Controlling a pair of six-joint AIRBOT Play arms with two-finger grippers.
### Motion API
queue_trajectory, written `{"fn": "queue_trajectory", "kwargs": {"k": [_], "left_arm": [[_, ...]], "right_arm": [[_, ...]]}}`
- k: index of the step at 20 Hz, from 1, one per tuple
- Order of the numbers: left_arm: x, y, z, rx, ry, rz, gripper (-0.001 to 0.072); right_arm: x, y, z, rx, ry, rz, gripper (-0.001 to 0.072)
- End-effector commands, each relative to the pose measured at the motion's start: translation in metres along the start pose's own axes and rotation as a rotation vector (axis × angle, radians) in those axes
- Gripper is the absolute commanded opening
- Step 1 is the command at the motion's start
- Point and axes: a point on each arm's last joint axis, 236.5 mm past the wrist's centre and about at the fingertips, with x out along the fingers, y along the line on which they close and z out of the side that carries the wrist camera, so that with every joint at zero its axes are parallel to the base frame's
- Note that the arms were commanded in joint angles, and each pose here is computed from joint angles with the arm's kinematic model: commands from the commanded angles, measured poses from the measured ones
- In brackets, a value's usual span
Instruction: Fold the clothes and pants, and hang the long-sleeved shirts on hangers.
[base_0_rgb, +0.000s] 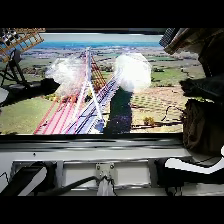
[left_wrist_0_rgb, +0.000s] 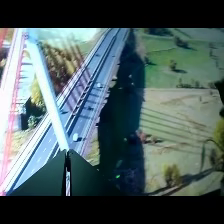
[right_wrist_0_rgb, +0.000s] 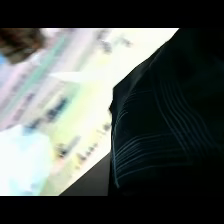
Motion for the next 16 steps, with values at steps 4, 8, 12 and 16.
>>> {"fn": "queue_trajectory", "kwargs": {"k": [4, 8, 12, 16], "left_arm": [[0.000, -0.011, 0.003, -0.003, -0.012, -0.044, 0.0011], [0.000, -0.011, 0.002, -0.003, -0.008, -0.045, 0.0011], [0.000, -0.011, 0.000, 0.017, 0.001, -0.046, 0.0011], [0.000, -0.011, 0.000, 0.024, 0.001, -0.046, 0.0011]], "right_arm": [[-0.077, -0.111, -0.057, 0.007, 0.213, -0.338, 0.0012], [-0.105, -0.173, -0.079, 0.121, 0.265, -0.416, 0.0014], [-0.107, -0.201, -0.093, 0.199, 0.284, -0.417, 0.0015], [-0.088, -0.218, -0.147, 0.247, 0.483, -0.464, 0.0162]]}}
